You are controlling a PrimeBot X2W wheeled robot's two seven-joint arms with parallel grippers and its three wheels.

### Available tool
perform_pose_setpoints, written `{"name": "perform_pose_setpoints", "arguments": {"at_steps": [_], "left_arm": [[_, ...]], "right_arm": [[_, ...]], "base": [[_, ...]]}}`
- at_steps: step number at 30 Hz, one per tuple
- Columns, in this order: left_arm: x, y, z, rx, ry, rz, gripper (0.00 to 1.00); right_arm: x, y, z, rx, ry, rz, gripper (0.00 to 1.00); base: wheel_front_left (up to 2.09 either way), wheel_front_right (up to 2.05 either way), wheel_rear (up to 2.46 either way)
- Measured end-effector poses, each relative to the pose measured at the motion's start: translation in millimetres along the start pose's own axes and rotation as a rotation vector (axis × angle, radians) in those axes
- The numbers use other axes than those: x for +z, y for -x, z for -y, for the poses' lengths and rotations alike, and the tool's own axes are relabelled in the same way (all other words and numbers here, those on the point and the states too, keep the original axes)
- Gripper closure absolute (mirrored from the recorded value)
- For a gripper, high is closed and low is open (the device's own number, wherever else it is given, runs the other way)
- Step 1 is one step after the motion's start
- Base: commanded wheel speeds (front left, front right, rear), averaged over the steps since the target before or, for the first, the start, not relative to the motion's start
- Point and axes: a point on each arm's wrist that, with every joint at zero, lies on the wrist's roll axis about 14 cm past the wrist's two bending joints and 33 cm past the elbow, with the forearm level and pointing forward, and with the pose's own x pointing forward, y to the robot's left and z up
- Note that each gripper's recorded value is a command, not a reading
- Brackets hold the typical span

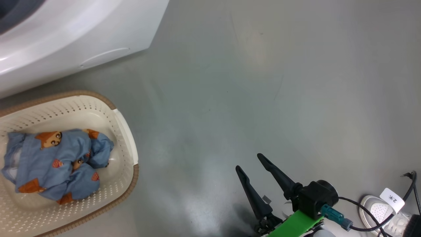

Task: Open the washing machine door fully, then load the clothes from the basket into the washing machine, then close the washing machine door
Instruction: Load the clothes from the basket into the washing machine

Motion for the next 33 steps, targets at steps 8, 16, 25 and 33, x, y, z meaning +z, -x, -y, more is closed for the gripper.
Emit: {"name": "perform_pose_setpoints", "arguments": {"at_steps": [8,16,25,33], "left_arm": [[5.0,-13.6,-2.1,-0.013,0.003,0.042,1.0],[-5.0,-19.8,-7.2,-0.017,-0.028,0.035,1.0],[-7.3,-27.5,-11.6,-0.01,-0.043,0.027,1.0],[1.4,-34.0,-9.9,-0.022,-0.041,0.067,1.0]], "right_arm": [[-7.8,-1.7,-3.3,0.005,-0.008,-0.025,0.0],[-13.4,-2.4,-3.1,0.002,-0.012,-0.044,0.0],[-17.7,-1.1,-5.7,0.005,-0.013,-0.059,0.0],[-17.8,-0.9,-4.9,0.0,-0.011,-0.061,0.0]], "base": [[0.0,0.0,0.0],[0.0,0.0,0.0],[0.0,0.0,0.0],[0.0,0.0,0.0]]}}
